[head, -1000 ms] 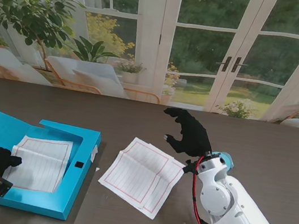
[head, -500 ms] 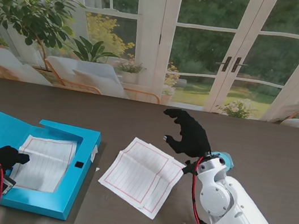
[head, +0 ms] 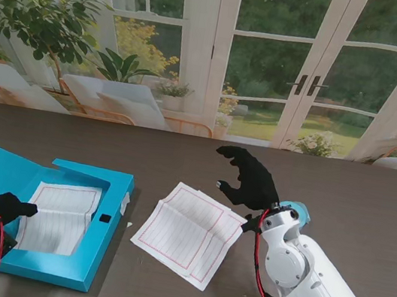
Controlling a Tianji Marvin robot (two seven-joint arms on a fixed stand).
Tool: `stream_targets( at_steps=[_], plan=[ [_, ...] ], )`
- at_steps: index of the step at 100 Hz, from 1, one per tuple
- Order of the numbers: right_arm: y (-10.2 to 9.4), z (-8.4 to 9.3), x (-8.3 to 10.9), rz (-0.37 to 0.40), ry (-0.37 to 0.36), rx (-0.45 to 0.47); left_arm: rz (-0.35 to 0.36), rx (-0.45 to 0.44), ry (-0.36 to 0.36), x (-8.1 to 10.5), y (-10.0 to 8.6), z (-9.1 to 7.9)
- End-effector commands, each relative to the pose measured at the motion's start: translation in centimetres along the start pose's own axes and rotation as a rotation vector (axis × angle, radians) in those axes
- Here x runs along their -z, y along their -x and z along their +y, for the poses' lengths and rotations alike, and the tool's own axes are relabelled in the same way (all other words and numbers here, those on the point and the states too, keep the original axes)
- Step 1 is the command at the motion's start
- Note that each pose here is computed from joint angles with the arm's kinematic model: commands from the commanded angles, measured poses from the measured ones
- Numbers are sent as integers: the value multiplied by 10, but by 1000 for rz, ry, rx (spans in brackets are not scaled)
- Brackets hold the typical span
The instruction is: Peel a label from the label roll, stick it on the side of the file box and file the documents
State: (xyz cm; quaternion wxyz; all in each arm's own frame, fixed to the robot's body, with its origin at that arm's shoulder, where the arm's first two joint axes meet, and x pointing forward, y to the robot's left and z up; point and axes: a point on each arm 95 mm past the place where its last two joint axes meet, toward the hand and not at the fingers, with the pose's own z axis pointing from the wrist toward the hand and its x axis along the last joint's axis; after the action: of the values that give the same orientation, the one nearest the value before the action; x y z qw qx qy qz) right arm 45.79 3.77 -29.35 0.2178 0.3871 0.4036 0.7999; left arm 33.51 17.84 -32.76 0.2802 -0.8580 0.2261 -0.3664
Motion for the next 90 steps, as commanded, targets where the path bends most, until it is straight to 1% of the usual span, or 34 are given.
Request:
stream_targets(
  at_steps=[1, 7, 17, 31, 38, 51, 63, 90],
  plan=[
    [-2, -5, 0, 6, -16, -9, 16, -19, 11, 4, -5, -2],
    [-2, -5, 0, 7, -17, -9, 30, -26, -1, 5, -6, -2],
    [-2, -5, 0, 7, -17, -7, 73, -32, -31, 7, -11, -3],
    [-1, -5, 1, 14, -29, 6, 164, -68, -86, 12, -20, -4],
    [0, -6, 3, 20, -38, 17, 210, -77, -101, 15, -27, -3],
    [-1, -8, 7, 28, -58, 27, 293, -81, -99, 22, -40, -2],
    [0, -10, 11, 37, -91, 46, 375, -91, -100, 27, -52, 3],
    [5, -15, 20, 37, -153, 68, 573, -70, -59, 39, -76, 17]
  ],
)
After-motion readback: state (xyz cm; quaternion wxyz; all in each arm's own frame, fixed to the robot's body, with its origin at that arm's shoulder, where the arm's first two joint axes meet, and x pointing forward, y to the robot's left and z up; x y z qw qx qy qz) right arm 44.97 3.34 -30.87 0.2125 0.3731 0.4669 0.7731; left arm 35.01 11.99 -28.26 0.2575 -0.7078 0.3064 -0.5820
